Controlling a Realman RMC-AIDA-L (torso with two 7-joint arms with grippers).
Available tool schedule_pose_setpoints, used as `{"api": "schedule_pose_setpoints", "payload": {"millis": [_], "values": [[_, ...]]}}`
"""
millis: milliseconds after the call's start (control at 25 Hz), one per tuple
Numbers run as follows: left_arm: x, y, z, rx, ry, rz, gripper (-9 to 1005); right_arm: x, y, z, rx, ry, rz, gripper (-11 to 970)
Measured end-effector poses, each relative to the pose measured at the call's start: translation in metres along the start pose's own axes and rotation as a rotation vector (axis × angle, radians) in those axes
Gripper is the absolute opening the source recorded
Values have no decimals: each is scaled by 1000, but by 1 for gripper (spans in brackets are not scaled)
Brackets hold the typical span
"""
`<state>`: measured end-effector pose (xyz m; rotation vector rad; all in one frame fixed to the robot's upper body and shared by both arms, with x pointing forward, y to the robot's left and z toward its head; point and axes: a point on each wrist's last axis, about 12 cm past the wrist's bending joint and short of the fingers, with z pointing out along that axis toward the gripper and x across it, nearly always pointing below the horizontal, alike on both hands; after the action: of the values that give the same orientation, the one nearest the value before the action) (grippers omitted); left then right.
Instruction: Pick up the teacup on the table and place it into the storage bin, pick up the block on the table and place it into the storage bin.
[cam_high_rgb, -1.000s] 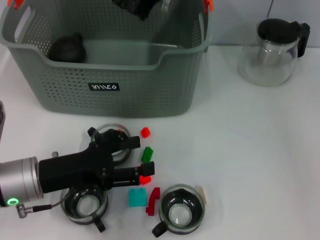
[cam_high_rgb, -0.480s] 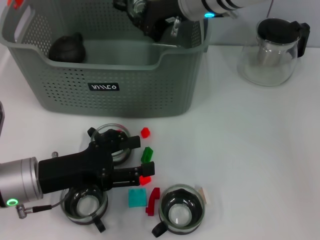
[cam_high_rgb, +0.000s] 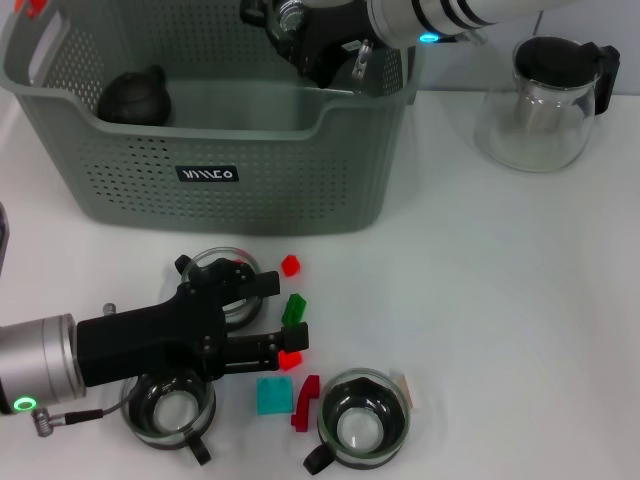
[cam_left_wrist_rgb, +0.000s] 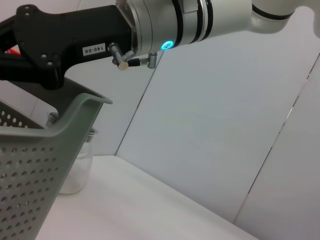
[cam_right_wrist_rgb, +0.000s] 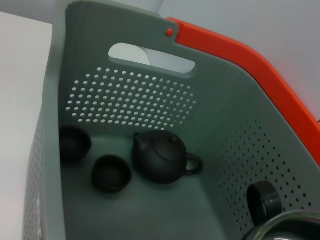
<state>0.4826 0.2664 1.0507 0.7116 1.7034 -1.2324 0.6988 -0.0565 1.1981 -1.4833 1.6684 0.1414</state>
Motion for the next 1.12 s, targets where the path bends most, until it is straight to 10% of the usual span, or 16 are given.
{"api": "schedule_pose_setpoints", "payload": {"millis": [520, 960, 1120], "values": [[1, 0, -1, -1, 0, -2, 932, 5, -4, -4, 24, -8, 18, 226], [0, -1, -1, 5, -7, -6, 933, -14, -14, -54, -15, -276, 76, 718], [-1, -1, -2, 8, -7, -1, 932, -10, 4, -98, -154, -474, 40, 729]]}}
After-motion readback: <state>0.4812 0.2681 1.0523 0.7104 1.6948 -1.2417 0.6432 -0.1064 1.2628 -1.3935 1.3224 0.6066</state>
